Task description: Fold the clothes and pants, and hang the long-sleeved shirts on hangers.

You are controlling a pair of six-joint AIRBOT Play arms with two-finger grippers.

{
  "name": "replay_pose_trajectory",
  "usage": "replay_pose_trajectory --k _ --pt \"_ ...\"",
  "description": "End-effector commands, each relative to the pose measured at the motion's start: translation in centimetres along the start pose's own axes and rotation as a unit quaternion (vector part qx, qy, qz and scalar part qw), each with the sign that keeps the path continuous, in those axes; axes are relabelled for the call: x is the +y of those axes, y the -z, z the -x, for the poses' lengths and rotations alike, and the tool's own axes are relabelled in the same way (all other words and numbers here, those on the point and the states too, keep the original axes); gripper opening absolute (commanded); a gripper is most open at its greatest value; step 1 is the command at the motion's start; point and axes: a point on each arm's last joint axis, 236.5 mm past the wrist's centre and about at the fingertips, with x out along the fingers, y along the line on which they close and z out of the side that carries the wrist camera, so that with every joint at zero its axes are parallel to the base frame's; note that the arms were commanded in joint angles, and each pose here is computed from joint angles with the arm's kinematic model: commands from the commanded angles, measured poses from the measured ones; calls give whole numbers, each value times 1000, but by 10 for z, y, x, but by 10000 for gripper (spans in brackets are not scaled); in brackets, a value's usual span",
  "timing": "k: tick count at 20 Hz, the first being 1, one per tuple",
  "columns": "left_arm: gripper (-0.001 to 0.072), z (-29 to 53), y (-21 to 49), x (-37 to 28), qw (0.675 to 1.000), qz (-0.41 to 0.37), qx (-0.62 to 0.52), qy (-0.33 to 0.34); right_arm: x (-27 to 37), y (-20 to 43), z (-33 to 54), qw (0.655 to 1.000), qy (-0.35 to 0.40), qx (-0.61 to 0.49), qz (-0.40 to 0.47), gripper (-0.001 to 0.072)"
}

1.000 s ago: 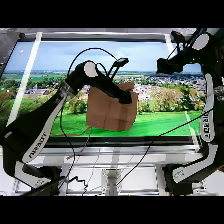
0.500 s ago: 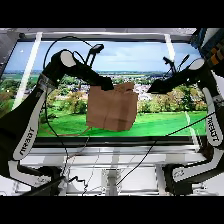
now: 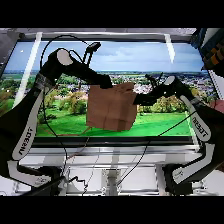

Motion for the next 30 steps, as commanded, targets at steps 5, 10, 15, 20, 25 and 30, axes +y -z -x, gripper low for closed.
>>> replay_pose_trajectory --k 5,10,15,20,25,30 --pt "689 1 -4 1 1000 1 -9 -1 9 -29 -29 1000 -11 7 -28 602" --pt "689 1 -10 2 1000 1 -20 -4 45 -41 -44 999 -32 11 3 593" --pt "689 3 -10 6 1000 3 -22 -6 83 -51 -60 998 -50 10 42 209" --pt "278 33 -18 49 998 37 -49 -32 118 -107 12 990 -60 -72 102 13" --pt "29 120 -26 90 988 67 -117 -80 124 -138 144 975 -97 -160 119 12" --pt "29 228 -26 108 964 79 -208 -146 38 -127 282 962 -58 -266 11 12"
